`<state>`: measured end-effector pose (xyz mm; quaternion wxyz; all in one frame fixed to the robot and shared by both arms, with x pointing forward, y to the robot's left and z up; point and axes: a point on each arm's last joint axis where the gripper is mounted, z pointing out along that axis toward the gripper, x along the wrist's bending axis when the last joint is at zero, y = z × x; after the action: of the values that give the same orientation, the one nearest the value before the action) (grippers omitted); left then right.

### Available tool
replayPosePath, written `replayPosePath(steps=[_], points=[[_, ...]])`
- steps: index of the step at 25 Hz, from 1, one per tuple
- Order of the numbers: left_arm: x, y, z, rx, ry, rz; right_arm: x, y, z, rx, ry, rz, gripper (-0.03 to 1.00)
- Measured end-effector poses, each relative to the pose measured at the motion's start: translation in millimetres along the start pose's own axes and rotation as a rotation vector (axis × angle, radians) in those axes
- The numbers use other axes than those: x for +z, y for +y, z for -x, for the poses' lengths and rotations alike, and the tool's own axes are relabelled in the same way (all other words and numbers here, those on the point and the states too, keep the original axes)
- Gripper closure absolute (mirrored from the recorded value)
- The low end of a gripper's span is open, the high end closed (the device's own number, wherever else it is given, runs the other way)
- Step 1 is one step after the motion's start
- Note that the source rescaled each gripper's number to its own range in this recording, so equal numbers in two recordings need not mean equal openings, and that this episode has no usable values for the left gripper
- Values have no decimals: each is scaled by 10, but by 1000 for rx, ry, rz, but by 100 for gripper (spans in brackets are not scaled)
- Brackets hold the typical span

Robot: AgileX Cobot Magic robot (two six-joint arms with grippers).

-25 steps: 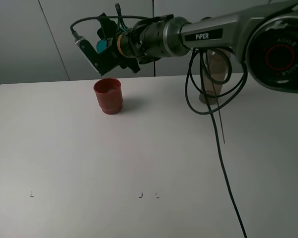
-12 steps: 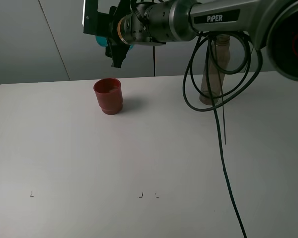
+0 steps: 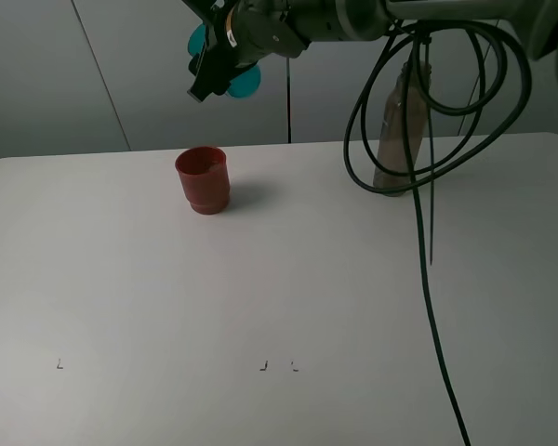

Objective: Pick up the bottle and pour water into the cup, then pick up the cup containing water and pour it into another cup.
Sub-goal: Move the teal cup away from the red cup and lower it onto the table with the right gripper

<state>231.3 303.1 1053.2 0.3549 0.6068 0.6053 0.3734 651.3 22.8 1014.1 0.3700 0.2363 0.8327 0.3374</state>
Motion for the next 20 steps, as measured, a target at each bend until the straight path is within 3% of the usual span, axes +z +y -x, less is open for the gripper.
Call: replayPosePath(steps=[7,14,20], points=[[0,0,0,0,0,0,-241,64,83,195,34,-98,89],[0,0,0,0,0,0,-527,230,165,328,84,-87,89],[0,0,0,0,0,0,-668,116,96,387,136,-116,89]])
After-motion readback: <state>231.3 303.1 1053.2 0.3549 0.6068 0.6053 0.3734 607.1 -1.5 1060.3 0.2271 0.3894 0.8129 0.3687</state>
